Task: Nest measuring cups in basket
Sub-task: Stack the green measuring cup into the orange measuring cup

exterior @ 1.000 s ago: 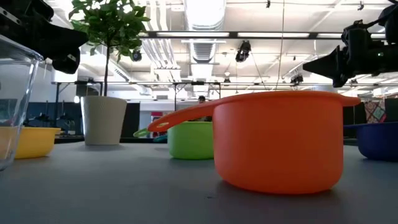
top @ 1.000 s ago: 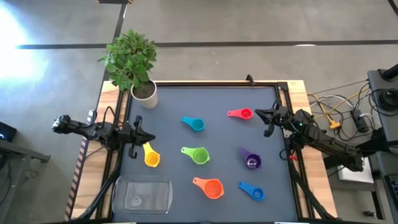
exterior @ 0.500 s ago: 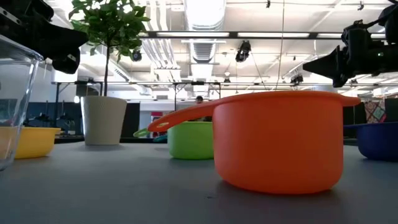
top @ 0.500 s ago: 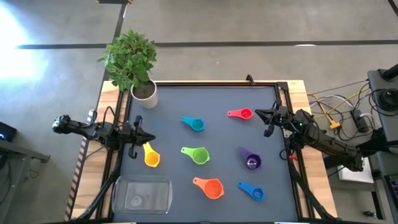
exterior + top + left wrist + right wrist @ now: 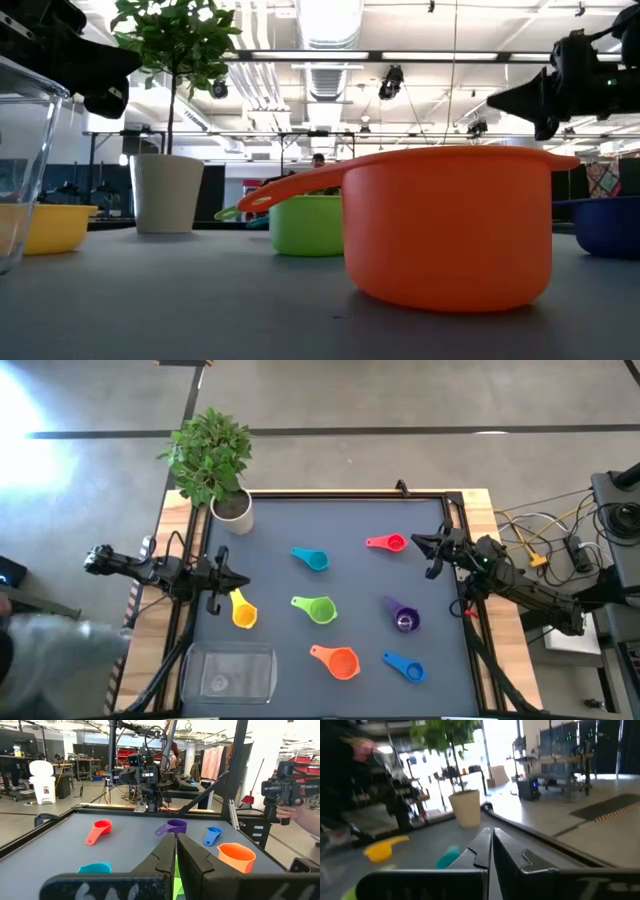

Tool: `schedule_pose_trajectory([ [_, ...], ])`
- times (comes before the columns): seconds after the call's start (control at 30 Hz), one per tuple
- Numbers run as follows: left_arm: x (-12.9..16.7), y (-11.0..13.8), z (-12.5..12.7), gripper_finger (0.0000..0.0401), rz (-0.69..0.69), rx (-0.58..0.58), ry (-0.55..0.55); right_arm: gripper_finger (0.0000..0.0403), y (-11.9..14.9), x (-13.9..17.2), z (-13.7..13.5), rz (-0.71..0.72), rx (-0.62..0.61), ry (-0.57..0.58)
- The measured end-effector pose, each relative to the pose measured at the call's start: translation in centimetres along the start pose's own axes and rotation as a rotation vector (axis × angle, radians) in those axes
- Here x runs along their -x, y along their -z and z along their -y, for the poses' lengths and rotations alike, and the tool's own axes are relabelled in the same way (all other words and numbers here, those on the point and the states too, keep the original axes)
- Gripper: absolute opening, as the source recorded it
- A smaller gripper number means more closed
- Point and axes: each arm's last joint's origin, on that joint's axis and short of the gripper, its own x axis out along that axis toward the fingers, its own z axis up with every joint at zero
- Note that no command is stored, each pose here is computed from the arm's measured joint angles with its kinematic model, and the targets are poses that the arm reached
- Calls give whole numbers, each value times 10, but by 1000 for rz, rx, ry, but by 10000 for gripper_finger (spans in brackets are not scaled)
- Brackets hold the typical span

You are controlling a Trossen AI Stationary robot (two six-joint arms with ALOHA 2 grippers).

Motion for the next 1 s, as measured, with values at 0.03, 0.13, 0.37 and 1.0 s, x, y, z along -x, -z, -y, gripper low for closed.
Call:
schedule_pose_trajectory([
  [0.03, 0, 0, 0, 0, -1, 0, 0, 9, -2, 0, 0, 23, -15, -5],
  [0.13, 0, 0, 0, 0, 0, 0, 0, 9, -6, 0, -1, 66, -77, -16],
  [0.37, 0, 0, 0, 0, 0, 0, 0, 9, -39, 1, -9, -13, -102, -62],
  [1.0, 0, 0, 0, 0, 0, 0, 0, 59, -78, -30, -41, -492, -108, -93],
])
